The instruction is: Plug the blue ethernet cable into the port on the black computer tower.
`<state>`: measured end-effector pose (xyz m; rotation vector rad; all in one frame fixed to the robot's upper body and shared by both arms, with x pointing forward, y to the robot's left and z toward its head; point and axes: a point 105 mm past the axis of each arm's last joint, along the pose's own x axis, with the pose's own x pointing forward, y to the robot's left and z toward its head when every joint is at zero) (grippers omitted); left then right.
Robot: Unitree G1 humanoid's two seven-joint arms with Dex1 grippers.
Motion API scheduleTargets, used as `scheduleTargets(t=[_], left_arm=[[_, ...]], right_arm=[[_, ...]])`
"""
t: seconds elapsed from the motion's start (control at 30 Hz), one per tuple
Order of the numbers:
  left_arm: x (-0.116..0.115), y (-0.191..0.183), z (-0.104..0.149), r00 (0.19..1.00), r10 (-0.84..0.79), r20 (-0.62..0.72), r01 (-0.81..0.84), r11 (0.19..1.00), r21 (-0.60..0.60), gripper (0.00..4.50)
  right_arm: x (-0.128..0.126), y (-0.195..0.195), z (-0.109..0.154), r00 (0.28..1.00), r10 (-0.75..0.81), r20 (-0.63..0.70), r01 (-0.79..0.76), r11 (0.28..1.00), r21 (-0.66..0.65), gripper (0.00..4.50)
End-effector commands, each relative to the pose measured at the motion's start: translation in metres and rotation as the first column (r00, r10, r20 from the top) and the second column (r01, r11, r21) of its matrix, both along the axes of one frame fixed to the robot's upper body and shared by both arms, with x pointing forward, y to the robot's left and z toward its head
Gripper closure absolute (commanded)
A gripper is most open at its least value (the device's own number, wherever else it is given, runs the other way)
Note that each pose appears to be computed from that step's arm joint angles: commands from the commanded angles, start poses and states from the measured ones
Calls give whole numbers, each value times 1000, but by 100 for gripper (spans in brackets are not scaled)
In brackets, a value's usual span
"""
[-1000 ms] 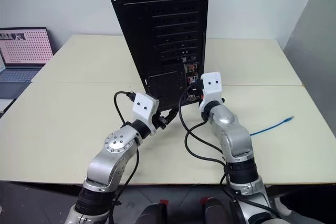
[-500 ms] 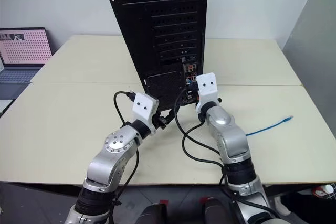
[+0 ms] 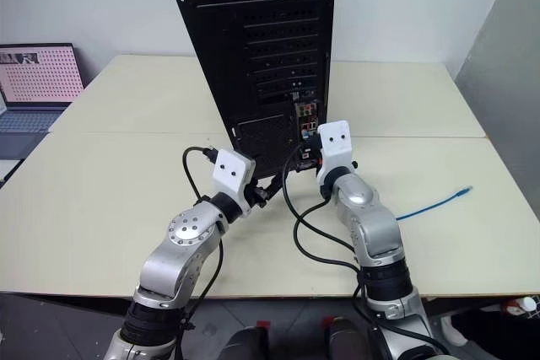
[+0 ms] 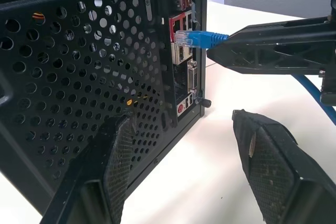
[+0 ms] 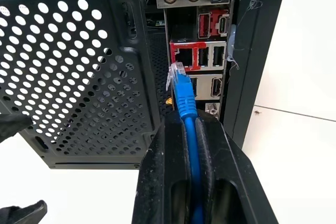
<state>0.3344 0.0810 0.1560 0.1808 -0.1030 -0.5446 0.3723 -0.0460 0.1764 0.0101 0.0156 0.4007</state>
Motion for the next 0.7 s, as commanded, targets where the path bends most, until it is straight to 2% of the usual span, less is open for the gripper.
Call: scheduleTargets(t=[0.03,0.7], left_arm=[[-2,1,11,999,1,52,-1,1000,-5,139],[-3,1,11,999,7,52,-7,1000,-5,139]], right_arm=[[-2,0,21,997,-8,77,6,1000,27,450],[5,-1,20,996,-27,80,25,999,21,450]])
